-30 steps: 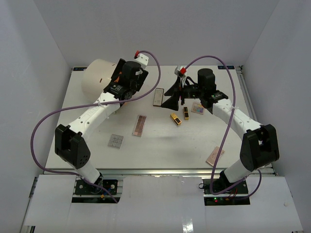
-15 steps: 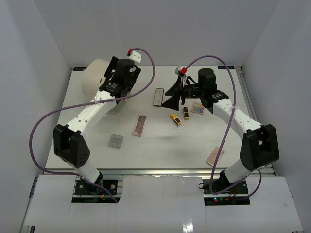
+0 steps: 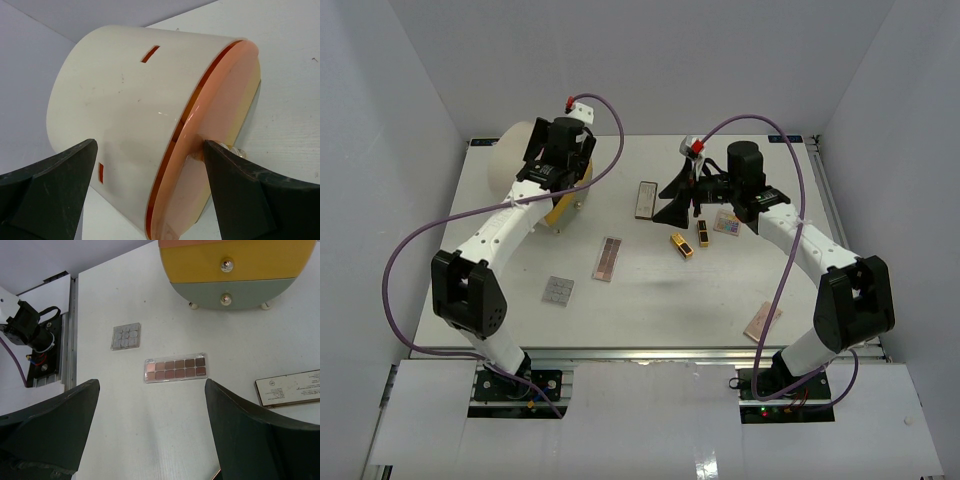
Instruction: Organize the makeup
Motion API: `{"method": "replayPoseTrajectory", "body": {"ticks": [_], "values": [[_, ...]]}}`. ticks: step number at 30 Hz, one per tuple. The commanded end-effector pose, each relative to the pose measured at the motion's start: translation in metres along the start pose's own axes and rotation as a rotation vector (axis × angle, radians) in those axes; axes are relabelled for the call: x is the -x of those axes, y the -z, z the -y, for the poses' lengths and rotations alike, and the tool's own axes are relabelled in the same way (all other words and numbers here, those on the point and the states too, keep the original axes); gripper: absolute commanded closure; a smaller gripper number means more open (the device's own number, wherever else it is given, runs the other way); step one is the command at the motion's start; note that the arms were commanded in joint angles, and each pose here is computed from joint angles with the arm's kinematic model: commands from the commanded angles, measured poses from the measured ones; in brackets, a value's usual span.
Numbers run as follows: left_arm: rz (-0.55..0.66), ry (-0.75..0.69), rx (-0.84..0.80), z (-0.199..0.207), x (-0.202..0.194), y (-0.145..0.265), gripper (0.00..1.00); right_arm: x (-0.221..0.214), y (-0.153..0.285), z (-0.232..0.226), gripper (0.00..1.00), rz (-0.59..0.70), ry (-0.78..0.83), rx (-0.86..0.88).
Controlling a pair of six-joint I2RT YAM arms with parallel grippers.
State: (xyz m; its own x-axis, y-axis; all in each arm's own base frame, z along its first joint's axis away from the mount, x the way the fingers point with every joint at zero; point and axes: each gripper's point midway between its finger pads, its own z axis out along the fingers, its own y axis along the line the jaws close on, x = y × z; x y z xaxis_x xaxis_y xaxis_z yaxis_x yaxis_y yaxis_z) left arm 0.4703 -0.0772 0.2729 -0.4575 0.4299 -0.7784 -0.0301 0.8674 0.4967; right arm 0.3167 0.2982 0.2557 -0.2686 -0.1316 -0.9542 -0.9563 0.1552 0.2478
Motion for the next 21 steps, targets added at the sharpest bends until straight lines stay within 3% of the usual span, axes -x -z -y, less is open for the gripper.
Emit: {"method": "replayPoseTrajectory", "body": {"ticks": [1,11,18,21], "values": [[-0.007,0.080,0.022,-0.023,0.005,0.000,0.02,-0.004,-0.001,0.001,0.08,-0.007,0.004,0.025],[0.019,0.158,-0.048,-0.024,0.013,0.009,0.05,-0.005,-0.011,0.003,0.07,-0.030,-0.001,0.048],[0.186,0.382,-0.365,-0.004,0.056,0.076,0.02,-0.006,-0.071,0.018,0.06,-0.155,0.029,0.047],[0.263,0.442,-0.431,-0.015,0.067,0.114,0.02,-0.005,-0.110,0.041,0.07,-0.191,-0.049,-0.027]]}}
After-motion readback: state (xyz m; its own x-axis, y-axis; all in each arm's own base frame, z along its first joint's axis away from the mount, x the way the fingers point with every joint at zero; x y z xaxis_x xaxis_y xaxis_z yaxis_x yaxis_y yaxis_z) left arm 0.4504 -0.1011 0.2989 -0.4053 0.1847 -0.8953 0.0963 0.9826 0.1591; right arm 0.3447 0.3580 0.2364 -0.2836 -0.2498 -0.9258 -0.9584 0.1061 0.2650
